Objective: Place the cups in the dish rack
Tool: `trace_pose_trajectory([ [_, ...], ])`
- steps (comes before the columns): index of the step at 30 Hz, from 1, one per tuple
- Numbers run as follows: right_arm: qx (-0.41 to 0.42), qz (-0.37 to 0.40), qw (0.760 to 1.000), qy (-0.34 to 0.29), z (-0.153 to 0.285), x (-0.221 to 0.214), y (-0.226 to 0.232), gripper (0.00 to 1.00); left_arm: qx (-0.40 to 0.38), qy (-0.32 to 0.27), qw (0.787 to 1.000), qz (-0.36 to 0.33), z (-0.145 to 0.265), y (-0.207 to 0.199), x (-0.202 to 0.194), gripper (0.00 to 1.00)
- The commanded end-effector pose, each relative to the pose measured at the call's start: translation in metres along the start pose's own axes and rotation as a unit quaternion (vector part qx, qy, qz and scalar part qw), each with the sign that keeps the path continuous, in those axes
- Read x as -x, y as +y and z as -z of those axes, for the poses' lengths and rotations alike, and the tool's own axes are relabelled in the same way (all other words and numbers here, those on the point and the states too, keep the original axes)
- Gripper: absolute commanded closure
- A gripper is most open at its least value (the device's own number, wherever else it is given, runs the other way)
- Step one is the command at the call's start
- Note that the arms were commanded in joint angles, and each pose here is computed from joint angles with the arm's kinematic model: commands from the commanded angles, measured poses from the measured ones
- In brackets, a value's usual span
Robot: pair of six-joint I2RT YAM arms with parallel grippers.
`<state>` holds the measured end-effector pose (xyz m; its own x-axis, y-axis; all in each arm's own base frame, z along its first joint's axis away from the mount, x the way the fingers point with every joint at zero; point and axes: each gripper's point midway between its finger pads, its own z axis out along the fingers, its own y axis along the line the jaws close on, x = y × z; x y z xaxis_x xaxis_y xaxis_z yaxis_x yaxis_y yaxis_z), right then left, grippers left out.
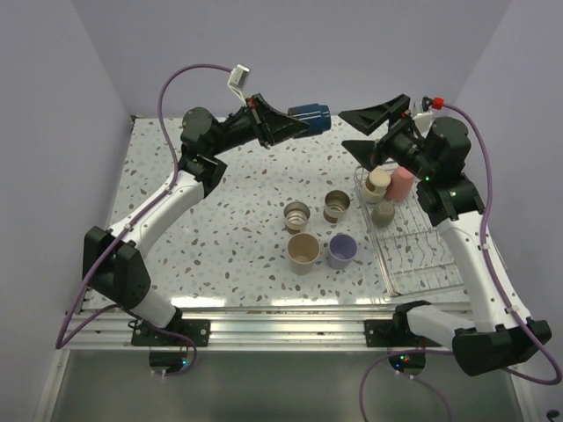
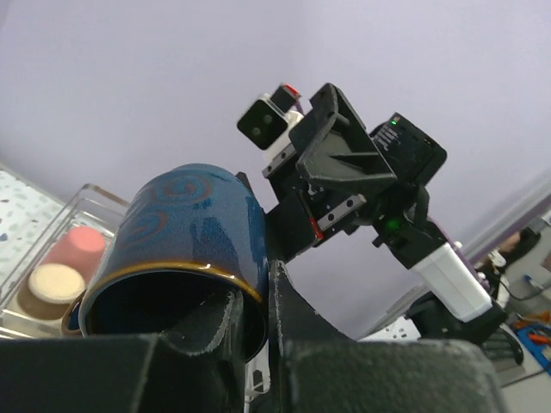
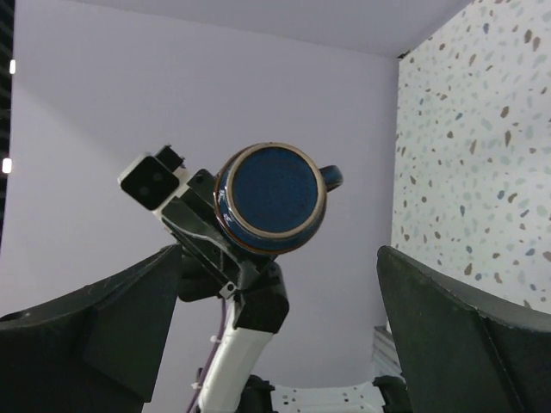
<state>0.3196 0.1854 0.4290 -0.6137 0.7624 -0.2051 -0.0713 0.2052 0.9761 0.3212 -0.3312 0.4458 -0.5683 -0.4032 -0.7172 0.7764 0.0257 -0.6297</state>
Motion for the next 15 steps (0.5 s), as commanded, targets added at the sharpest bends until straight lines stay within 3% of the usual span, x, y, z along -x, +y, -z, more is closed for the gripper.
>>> trace_pose_trajectory([
  [1,0.075,-0.016,0.997,0.012,0.004,-0.005,0.042,0.02,-0.110,-0.014,0.991,-0.069,0.005,-0.057,0.018,1.00],
  [15,0.065,-0.015,0.997,0.049,-0.023,-0.021,0.048,0.02,-0.118,0.017,0.989,-0.087,0.003,-0.057,-0.003,1.00],
])
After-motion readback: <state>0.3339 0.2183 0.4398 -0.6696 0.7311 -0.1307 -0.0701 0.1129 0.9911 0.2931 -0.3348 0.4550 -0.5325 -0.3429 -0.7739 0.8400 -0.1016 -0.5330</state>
